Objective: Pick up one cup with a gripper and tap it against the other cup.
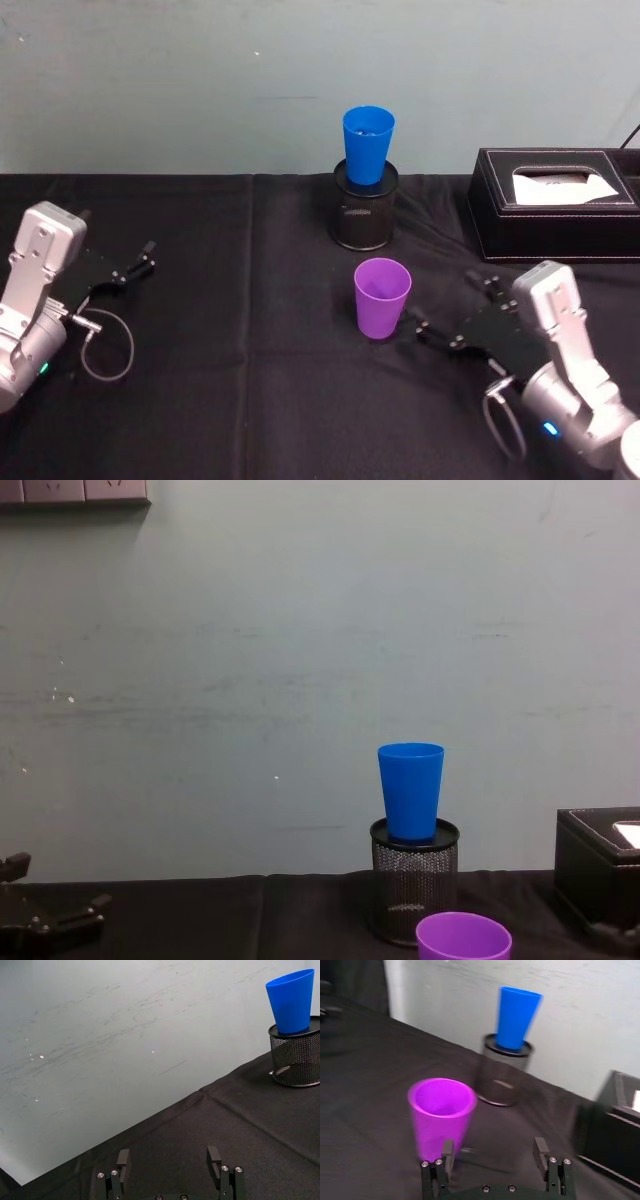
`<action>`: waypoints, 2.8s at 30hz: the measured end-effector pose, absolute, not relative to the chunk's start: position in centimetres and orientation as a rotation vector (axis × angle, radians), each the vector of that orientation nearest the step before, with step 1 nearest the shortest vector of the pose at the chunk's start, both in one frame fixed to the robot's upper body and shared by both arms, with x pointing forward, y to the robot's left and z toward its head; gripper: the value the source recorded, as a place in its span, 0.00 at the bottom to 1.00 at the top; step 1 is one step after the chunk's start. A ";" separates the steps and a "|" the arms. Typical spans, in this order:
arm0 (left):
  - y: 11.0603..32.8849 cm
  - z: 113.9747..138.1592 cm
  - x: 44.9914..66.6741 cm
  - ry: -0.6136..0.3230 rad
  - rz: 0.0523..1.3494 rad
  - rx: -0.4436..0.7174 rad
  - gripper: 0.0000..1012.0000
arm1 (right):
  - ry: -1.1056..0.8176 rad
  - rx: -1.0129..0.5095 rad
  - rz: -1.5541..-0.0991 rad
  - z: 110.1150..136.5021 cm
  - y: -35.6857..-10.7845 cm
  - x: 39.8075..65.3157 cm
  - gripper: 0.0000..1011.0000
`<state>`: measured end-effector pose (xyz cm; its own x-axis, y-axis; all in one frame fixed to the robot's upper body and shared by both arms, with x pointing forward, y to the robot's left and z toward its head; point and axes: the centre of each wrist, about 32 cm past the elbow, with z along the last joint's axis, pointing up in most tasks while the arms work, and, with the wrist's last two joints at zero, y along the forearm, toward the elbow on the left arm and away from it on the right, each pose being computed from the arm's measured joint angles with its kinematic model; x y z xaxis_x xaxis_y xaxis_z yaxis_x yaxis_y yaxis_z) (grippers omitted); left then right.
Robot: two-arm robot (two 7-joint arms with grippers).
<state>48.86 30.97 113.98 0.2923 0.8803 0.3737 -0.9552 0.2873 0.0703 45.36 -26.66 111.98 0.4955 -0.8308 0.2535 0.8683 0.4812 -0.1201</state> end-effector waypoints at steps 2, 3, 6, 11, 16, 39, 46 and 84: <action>31.0 114.0 48.9 -0.285 1.248 0.304 0.99 | -0.151 -0.228 -1.020 111.8 -26.0 45.3 0.99; 31.0 114.0 48.9 -0.285 1.248 0.304 0.99 | -0.141 -0.219 -1.012 111.7 -25.7 45.3 0.99; 31.0 114.0 48.9 -0.285 1.248 0.305 0.99 | -0.053 -0.142 -0.965 111.0 -23.1 46.3 0.99; 31.0 114.0 48.9 -0.285 1.248 0.304 0.99 | -0.054 -0.101 -0.985 110.2 -21.9 47.7 0.99; 31.0 114.0 48.9 -0.285 1.248 0.304 0.99 | -0.055 -0.086 -0.998 109.8 -21.4 48.4 0.99; 31.0 114.0 48.9 -0.285 1.248 0.304 0.99 | -0.038 -0.086 -0.988 109.6 -20.9 48.8 0.74; 31.0 114.0 48.9 -0.285 1.248 0.304 0.99 | -0.056 -0.077 -0.988 111.5 -21.2 48.7 0.72; 31.0 114.0 48.9 -0.285 1.248 0.304 0.99 | -0.094 -0.022 -1.004 116.3 -22.6 47.1 0.72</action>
